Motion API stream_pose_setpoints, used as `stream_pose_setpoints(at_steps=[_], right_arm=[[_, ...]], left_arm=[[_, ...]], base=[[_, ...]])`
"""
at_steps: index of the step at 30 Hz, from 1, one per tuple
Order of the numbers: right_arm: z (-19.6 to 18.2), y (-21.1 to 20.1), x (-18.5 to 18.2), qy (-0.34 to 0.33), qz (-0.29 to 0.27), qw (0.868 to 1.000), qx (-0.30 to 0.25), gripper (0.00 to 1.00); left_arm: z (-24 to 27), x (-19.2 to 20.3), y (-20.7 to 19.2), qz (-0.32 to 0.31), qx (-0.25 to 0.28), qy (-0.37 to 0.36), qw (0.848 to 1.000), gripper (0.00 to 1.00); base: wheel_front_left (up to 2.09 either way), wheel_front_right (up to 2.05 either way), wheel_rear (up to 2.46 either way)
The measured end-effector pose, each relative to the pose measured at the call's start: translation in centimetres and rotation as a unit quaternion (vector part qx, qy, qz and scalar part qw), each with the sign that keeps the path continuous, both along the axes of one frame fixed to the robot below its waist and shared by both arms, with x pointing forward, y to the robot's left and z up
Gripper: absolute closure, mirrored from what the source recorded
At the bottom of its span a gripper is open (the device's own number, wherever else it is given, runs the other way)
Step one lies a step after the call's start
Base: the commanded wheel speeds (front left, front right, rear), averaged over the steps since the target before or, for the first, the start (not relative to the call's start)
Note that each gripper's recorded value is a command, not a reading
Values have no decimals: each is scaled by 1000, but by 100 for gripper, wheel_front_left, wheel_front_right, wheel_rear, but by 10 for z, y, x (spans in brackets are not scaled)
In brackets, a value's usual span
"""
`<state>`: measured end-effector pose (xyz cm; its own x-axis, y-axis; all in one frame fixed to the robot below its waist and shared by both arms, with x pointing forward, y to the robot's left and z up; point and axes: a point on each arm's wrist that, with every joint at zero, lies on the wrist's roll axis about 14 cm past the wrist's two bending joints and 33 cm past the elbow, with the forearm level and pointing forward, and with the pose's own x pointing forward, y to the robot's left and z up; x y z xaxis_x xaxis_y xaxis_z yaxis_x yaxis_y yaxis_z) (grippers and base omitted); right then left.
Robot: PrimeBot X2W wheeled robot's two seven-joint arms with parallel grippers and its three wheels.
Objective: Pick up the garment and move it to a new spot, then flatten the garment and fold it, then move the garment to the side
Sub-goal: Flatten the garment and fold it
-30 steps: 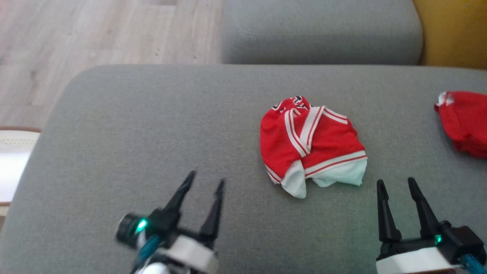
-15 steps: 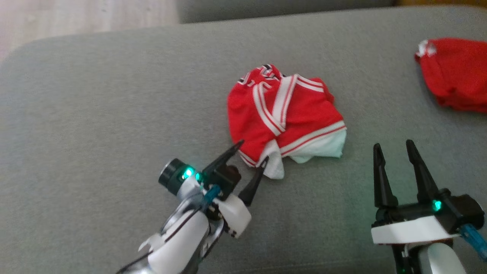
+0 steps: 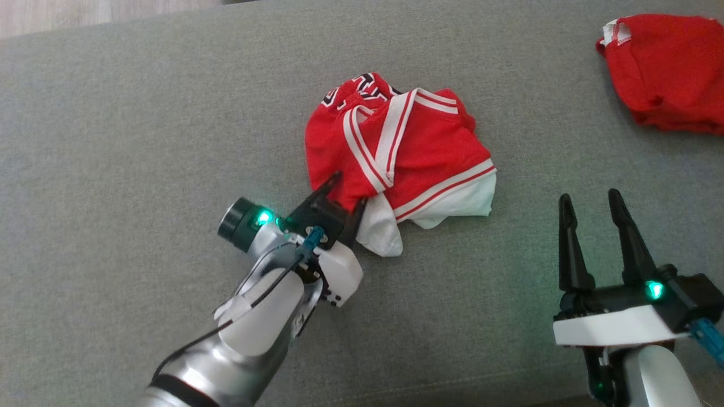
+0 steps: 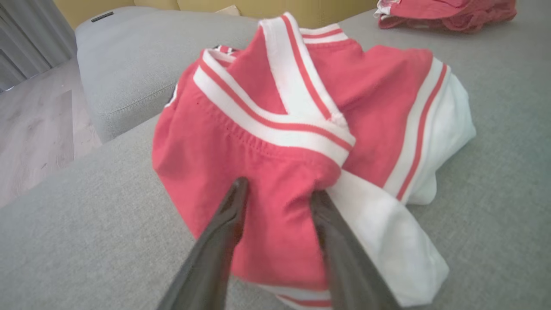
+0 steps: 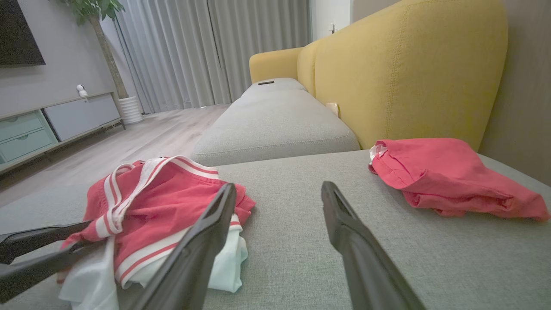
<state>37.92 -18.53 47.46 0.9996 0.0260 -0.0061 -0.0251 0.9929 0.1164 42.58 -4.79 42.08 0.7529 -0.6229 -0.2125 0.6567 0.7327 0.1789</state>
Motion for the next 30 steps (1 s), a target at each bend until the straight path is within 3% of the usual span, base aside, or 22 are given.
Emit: stream_pose_setpoints(at_steps=[1,2,3,4,9,12,14,18,23,28,30], right_arm=[[0,1,0,0,1,1000,0,0],[0,1,0,0,2,1000,1,0],[0,2,0,-1,3,1000,1,0],[1,3,0,-1,4,1000,1,0],[8,7,-3,-11,10,1000,3,0],[14,5,-8,-20,6,1000,7,0],[20,1,-13,-27,-2,1000,8,0],[26,-2,-23,-34,-8,999,8,0],[34,-16,-36,-46,-32,998,2,0],[46,-25,-45,-64,-45,997,-3,0],[47,-26,-45,-66,-46,997,-3,0]], left_arm=[[3,2,0,2,-4,-2,1000,46],[6,3,-1,2,-7,-4,1000,62],[11,4,-2,-1,-12,-8,1000,95],[18,4,-6,-5,-22,-13,1000,100],[49,-7,-26,-48,-53,-41,997,100],[77,-15,-45,-80,-108,-40,990,100],[111,-28,-69,-132,-188,-14,973,100],[164,-33,-102,-196,-234,-6,952,100],[269,-34,-131,-265,-312,-56,911,100],[382,-32,-124,-262,-398,-140,868,100],[398,-29,-120,-255,-404,-157,864,100]], base=[[0,0,0],[0,0,0],[0,0,0],[0,0,0],[0,0,0],[0,0,0],[0,0,0],[0,0,0],[0,0,0],[0,0,0],[0,0,0]])
